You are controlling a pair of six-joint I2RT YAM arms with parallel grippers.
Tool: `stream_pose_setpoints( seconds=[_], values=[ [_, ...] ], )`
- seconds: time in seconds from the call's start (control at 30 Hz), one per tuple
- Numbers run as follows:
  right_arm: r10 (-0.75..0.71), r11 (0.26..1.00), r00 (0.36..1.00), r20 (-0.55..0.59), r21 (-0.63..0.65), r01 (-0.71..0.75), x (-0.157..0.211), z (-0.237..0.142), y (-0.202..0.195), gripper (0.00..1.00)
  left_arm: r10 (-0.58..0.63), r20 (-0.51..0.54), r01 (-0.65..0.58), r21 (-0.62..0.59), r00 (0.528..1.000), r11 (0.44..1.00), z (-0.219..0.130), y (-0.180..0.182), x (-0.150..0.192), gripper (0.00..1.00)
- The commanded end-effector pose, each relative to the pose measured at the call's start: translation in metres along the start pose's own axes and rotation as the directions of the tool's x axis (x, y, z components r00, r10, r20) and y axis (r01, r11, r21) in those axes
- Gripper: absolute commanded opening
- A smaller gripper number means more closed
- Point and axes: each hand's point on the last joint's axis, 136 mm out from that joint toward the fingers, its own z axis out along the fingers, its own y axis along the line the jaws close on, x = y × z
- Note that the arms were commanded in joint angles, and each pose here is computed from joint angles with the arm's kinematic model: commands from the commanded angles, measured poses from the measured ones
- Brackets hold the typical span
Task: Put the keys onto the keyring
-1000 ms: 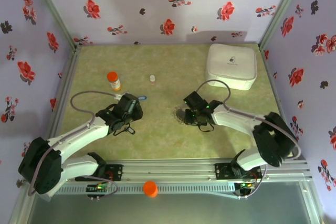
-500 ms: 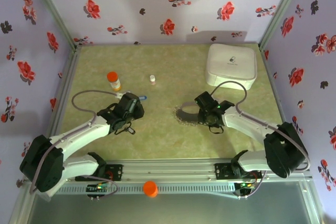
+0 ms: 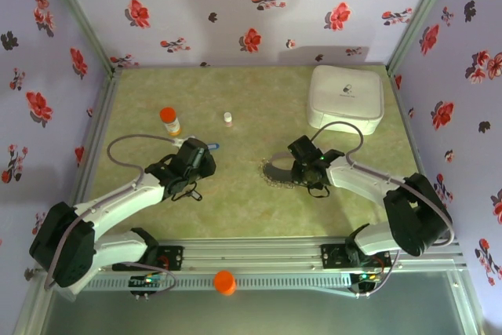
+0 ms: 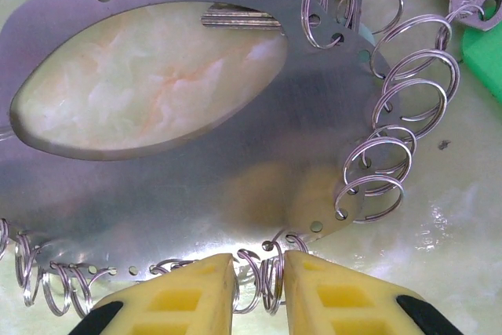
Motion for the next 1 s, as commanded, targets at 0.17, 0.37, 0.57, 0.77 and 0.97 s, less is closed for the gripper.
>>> stream_pose_setpoints(
  seconds=[0.17, 0.37, 0.57, 0.77, 0.97],
  values=[
    [0.015, 0.998, 1.000, -0.021, 0.059, -0.013, 0.005, 0.008, -0.013, 0.21, -0.005, 0.021, 0.004, 0.025, 1.000, 1.000, -0.003, -0.009, -0.007, 0.35],
    [0.009, 0.998, 0.999, -0.031, 0.065, -0.007, 0.007, 0.009, -0.014, 0.13, -0.006, 0.023, 0.005, 0.025, 1.000, 1.000, -0.003, -0.009, -0.007, 0.35],
    [-0.009, 0.997, 0.999, -0.035, 0.071, 0.011, 0.007, 0.007, -0.015, 0.01, -0.004, 0.028, 0.003, 0.024, 1.000, 1.000, -0.005, -0.009, -0.009, 0.35],
    [-0.096, 0.994, 0.995, -0.022, 0.040, 0.097, 0.003, -0.004, -0.008, 0.00, 0.002, 0.049, -0.003, 0.018, 0.999, 1.000, -0.009, -0.008, -0.014, 0.35],
    [-0.355, 0.920, 0.922, 0.153, -0.118, 0.374, -0.010, -0.044, 0.044, 0.00, 0.007, 0.149, -0.008, 0.009, 0.989, 1.000, -0.017, -0.004, -0.031, 0.34]
  ],
)
